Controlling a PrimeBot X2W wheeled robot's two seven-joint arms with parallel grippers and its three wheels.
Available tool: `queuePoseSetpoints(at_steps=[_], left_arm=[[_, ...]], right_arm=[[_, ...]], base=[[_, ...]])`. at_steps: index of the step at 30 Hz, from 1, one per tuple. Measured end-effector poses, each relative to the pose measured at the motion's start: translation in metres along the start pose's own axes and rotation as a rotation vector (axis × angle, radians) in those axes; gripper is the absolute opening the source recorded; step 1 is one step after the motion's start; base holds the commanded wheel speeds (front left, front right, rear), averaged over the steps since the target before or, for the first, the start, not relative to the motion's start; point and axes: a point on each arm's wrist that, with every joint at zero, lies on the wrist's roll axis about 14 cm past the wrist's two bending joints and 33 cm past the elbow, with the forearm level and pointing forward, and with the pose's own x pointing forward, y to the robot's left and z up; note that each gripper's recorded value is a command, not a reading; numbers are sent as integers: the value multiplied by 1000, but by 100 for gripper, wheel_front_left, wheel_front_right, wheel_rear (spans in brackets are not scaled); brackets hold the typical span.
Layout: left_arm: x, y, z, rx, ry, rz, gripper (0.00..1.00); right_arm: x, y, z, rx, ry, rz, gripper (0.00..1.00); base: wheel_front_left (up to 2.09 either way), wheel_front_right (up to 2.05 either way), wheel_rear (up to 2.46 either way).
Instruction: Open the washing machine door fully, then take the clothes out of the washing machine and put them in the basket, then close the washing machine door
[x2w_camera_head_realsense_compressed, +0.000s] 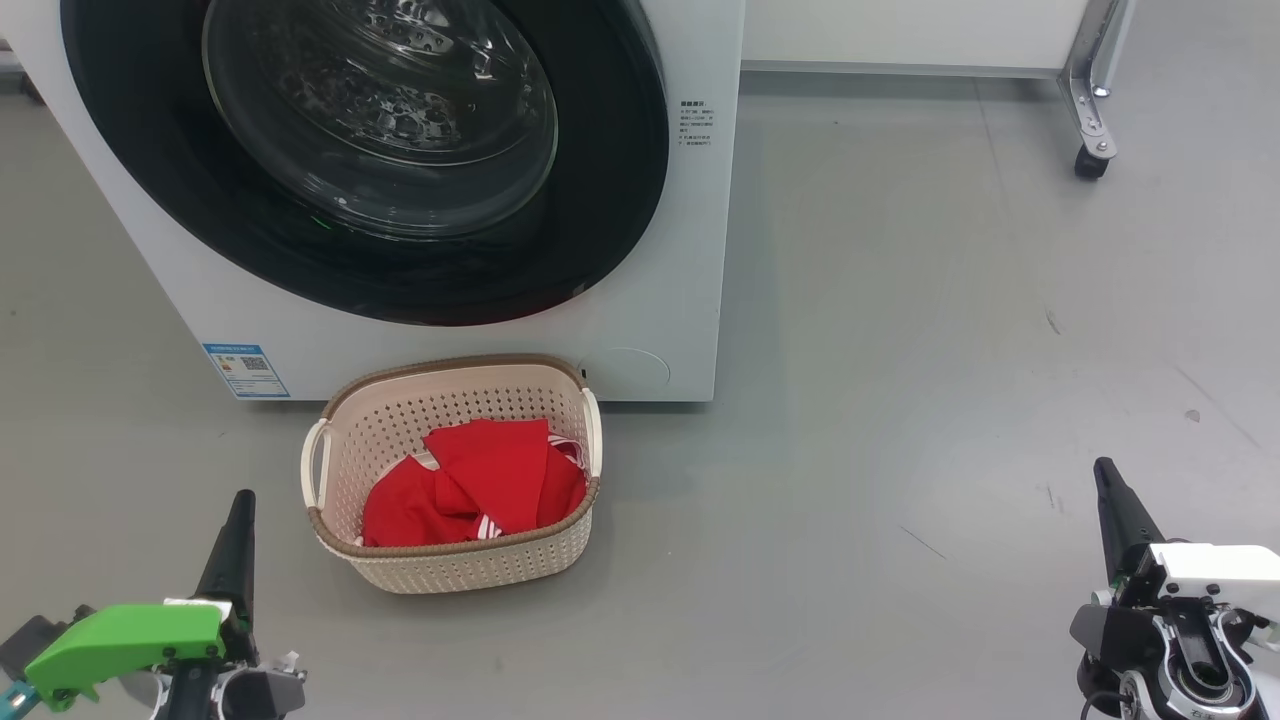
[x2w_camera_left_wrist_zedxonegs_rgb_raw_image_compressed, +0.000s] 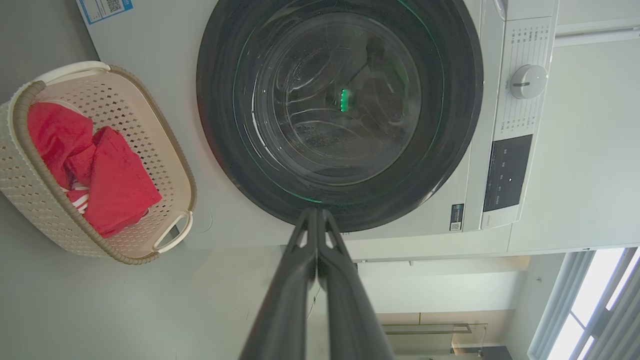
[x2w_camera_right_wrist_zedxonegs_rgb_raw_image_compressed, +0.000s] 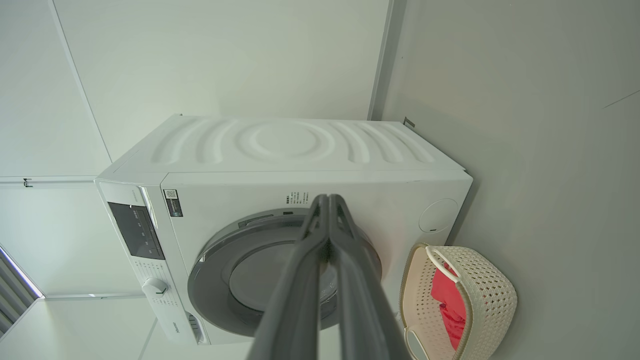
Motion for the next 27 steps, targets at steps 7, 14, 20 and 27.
queuePoseSetpoints(at_steps=[7, 14, 20, 27], left_arm=[[0, 0, 0, 0, -1, 0, 0], [0, 0, 0, 0, -1, 1, 0], [0, 0, 1, 0, -2, 1, 0], [0, 0, 1, 0, -2, 1, 0]], right_arm=[[0, 0, 0, 1, 0, 0, 0], [0, 0, 0, 1, 0, 0, 0], [0, 0, 0, 1, 0, 0, 0], [0, 0, 0, 1, 0, 0, 0]], base=[[0, 0, 0], [0, 0, 0], [0, 0, 0], [0, 0, 0]])
